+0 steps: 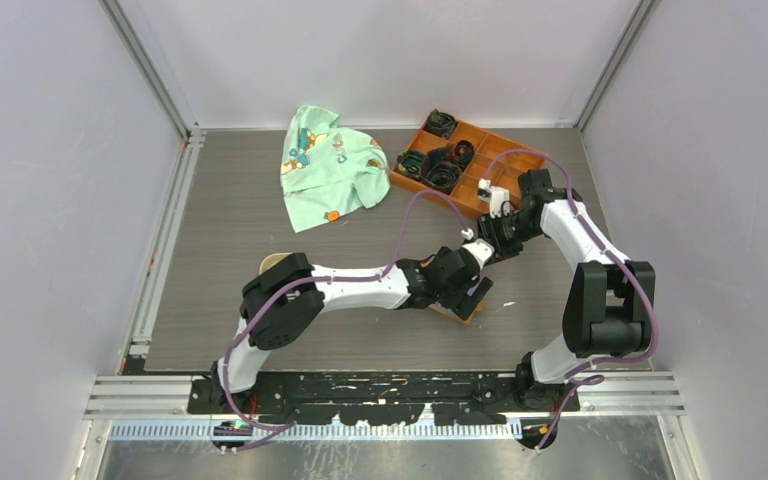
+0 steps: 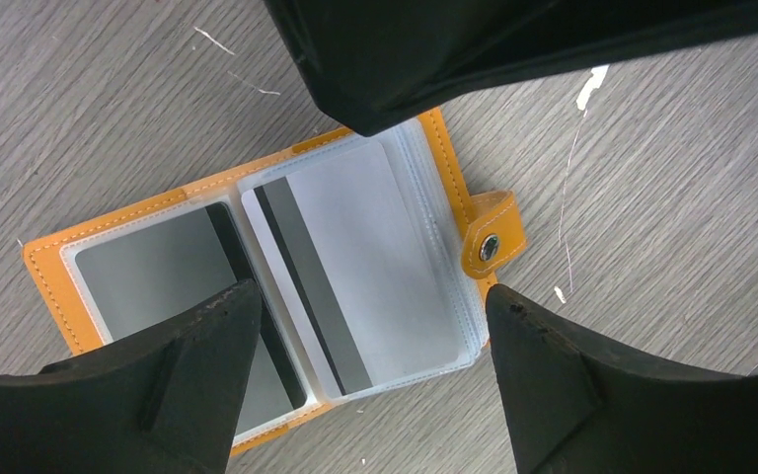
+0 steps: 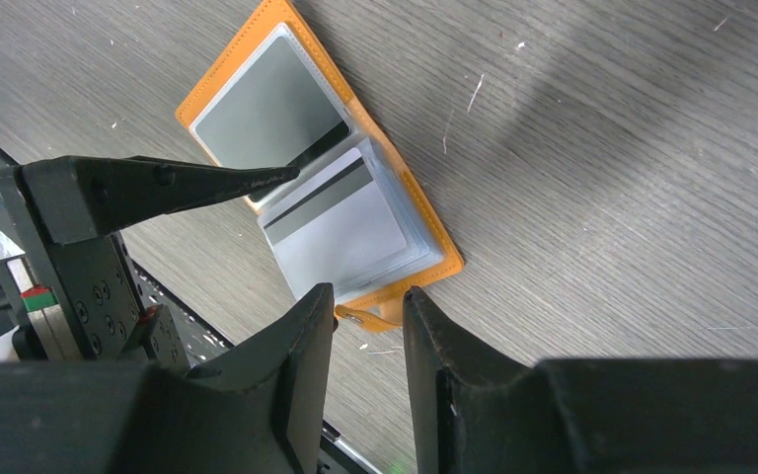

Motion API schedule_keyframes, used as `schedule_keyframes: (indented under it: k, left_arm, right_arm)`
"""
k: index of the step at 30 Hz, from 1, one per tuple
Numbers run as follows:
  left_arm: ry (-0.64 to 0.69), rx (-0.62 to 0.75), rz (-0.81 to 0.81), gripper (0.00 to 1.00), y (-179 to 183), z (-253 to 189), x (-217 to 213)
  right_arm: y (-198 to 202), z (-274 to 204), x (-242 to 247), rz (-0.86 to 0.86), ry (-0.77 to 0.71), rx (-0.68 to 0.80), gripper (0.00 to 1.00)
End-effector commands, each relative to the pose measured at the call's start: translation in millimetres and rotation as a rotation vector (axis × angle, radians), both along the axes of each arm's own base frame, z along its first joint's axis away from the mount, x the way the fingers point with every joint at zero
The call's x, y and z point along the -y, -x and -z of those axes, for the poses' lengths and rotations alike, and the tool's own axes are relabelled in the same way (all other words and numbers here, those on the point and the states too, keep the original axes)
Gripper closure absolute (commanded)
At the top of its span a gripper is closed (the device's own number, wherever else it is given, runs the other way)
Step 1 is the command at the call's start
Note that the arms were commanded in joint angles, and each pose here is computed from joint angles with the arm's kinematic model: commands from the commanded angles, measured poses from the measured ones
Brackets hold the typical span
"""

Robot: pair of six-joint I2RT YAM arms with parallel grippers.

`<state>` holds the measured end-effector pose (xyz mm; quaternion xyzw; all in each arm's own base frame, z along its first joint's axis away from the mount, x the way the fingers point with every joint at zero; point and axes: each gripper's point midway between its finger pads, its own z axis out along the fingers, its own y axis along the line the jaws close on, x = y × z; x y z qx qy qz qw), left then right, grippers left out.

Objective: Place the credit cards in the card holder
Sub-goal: Open the card holder at the center of the board.

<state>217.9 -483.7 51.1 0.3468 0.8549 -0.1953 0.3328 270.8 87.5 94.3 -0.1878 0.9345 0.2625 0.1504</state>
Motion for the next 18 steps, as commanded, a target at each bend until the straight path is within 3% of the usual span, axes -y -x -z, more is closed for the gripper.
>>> schedule_keyframes:
  k: [1, 18]
  left_arm:
    - [-0.003, 0.005, 0.012, 0.17, -0.9, -5.2, 6.8]
    - [-0.052, 0.002, 0.010, 0.19, -2.3, 1.4, 2.5]
  right_arm:
    - [-1.8, -7.8, -4.6, -0.014, -0.023, 0.021, 0.62]
    - [-1.6, -9.0, -5.9, -0.012, -0.031, 0.021, 0.62]
